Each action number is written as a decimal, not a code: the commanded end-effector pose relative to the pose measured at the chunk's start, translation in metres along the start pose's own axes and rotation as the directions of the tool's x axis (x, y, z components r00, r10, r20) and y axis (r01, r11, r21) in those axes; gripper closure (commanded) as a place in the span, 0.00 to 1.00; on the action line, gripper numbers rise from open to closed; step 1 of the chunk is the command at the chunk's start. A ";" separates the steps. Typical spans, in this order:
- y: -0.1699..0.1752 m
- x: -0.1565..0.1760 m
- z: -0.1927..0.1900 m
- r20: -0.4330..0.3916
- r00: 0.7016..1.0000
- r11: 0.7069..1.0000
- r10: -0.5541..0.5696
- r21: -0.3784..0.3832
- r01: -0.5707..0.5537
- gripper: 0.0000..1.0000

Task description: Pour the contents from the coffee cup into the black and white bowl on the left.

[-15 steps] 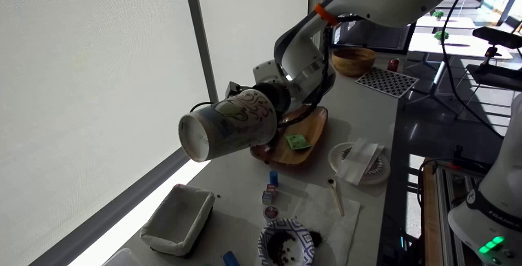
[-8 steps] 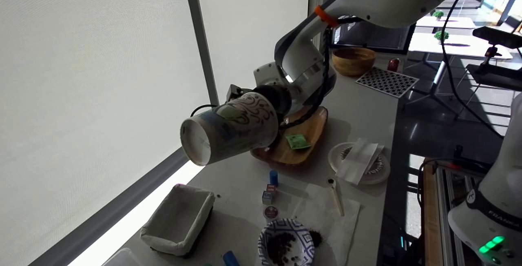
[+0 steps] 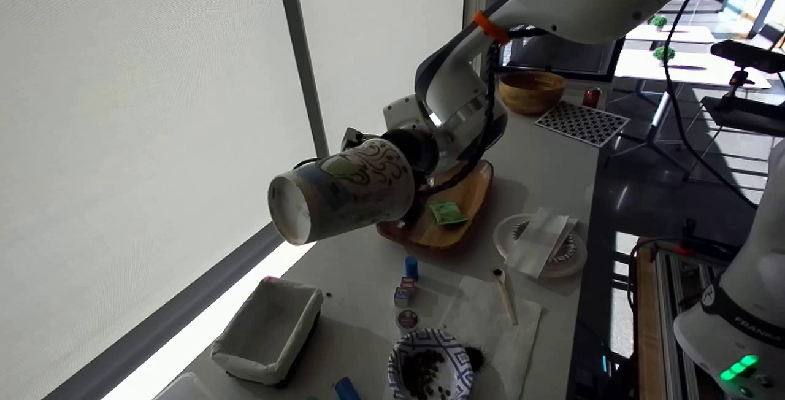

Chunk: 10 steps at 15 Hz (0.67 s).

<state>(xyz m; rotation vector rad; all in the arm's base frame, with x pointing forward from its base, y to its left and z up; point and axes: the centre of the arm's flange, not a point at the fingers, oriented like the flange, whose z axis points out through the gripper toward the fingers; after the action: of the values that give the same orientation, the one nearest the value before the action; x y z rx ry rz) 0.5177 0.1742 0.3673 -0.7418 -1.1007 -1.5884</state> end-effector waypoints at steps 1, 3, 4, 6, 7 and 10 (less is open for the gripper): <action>-0.029 -0.019 -0.007 -0.013 0.999 0.998 -0.042 -0.036 0.042 0.99; -0.029 -0.019 -0.007 -0.035 0.998 0.998 -0.047 -0.044 0.046 0.99; -0.029 -0.019 -0.008 -0.048 0.998 0.998 -0.051 -0.050 0.049 0.99; -0.028 -0.018 -0.008 -0.064 0.996 0.997 -0.057 -0.058 0.053 0.99; -0.028 -0.017 -0.009 -0.069 0.996 0.997 -0.058 -0.061 0.054 0.99; -0.027 -0.014 -0.008 -0.099 0.993 0.997 -0.063 -0.052 0.058 0.99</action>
<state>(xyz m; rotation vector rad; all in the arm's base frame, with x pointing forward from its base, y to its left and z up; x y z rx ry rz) 0.5195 0.1705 0.3728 -0.7202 -1.0366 -1.6378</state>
